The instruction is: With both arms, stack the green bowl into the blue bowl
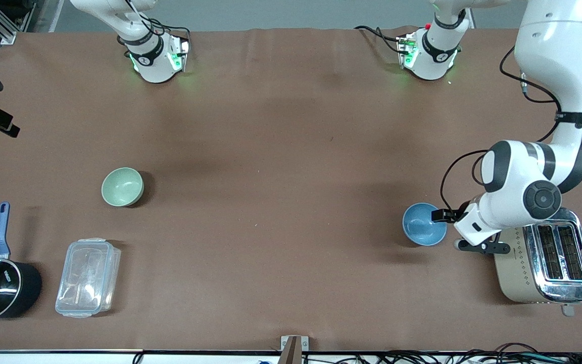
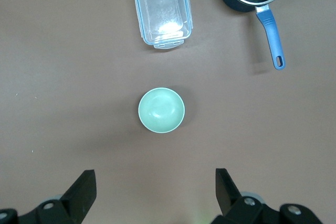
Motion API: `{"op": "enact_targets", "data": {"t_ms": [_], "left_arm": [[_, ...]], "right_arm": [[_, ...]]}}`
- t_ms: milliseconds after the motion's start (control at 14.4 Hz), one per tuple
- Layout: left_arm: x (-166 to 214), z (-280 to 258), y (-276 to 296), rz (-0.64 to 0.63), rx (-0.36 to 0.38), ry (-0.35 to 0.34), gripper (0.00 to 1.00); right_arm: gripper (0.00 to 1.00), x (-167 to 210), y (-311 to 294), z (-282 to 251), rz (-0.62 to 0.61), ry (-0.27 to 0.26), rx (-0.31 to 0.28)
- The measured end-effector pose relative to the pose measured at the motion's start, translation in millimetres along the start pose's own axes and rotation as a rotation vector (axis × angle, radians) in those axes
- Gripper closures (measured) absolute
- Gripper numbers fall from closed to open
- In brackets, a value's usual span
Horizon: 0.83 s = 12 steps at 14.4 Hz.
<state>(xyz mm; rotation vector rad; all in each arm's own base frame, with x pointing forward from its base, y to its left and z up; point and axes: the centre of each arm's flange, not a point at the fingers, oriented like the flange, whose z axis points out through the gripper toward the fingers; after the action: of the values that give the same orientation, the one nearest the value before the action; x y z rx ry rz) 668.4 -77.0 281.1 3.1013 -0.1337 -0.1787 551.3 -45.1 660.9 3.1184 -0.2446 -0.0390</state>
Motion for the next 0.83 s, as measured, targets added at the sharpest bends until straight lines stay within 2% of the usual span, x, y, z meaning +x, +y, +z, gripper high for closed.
{"op": "enact_targets", "data": {"t_ms": [139,208,278,556,764,833], "left_arm": [[2,23,-17,-0.021,-0.006,-0.024,0.12],[2,34,-24,-0.028,-0.009,-0.037,0.13],[3,42,-27,-0.032,-0.01,-0.043,0.18],[5,59,-19,-0.023,-0.014,-0.055,0.59],[8,59,-15,-0.019,-0.015,-0.048,0.89],[10,55,-12,-0.014,-0.018,-0.04,0.95]], "right_arm": [[0.0,2,0,10,-0.009,-0.015,-0.001],[0.0,7,-1,26,-0.012,-0.019,-0.002],[0.0,14,-2,50,-0.016,-0.019,-0.002],[0.0,31,-3,174,-0.037,0.0,-0.003],[0.0,17,17,272,-0.067,0.065,-0.002],[0.0,8,24,299,-0.068,0.076,-0.003]]}}
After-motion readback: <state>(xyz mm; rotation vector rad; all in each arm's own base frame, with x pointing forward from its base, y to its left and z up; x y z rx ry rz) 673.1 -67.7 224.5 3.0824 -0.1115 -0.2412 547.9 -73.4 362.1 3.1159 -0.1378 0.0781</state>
